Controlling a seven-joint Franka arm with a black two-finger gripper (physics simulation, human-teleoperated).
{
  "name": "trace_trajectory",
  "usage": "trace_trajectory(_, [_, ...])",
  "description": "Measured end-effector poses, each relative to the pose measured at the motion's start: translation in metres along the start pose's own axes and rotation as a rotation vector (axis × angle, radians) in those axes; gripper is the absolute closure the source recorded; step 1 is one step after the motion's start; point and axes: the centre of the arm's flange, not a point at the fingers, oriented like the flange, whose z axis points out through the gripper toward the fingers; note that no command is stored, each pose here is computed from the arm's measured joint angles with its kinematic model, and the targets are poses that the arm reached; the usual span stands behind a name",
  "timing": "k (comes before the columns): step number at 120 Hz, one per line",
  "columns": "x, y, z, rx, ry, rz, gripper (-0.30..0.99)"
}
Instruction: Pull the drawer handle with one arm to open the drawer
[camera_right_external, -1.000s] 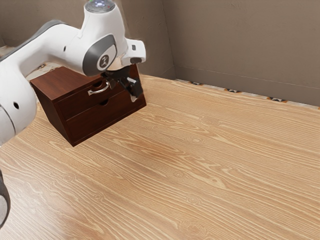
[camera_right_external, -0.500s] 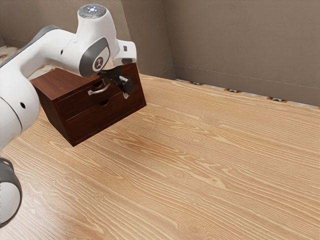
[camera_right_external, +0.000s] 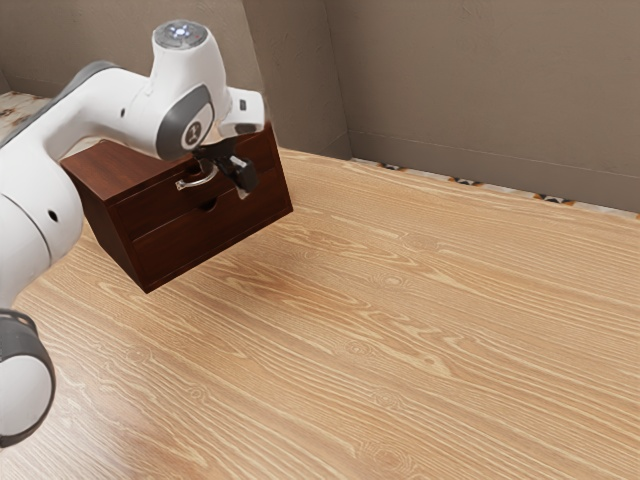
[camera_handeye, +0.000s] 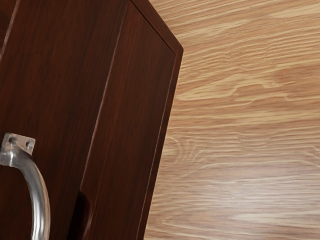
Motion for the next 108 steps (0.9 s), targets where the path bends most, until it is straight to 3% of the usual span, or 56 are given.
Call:
trace_trajectory(58, [0.012, -0.009, 0.013, 0.056, 0.071, 0.034, 0.0])
trace_trajectory(108, [0.005, -0.014, 0.025, 0.052, 0.064, 0.041, 0.0])
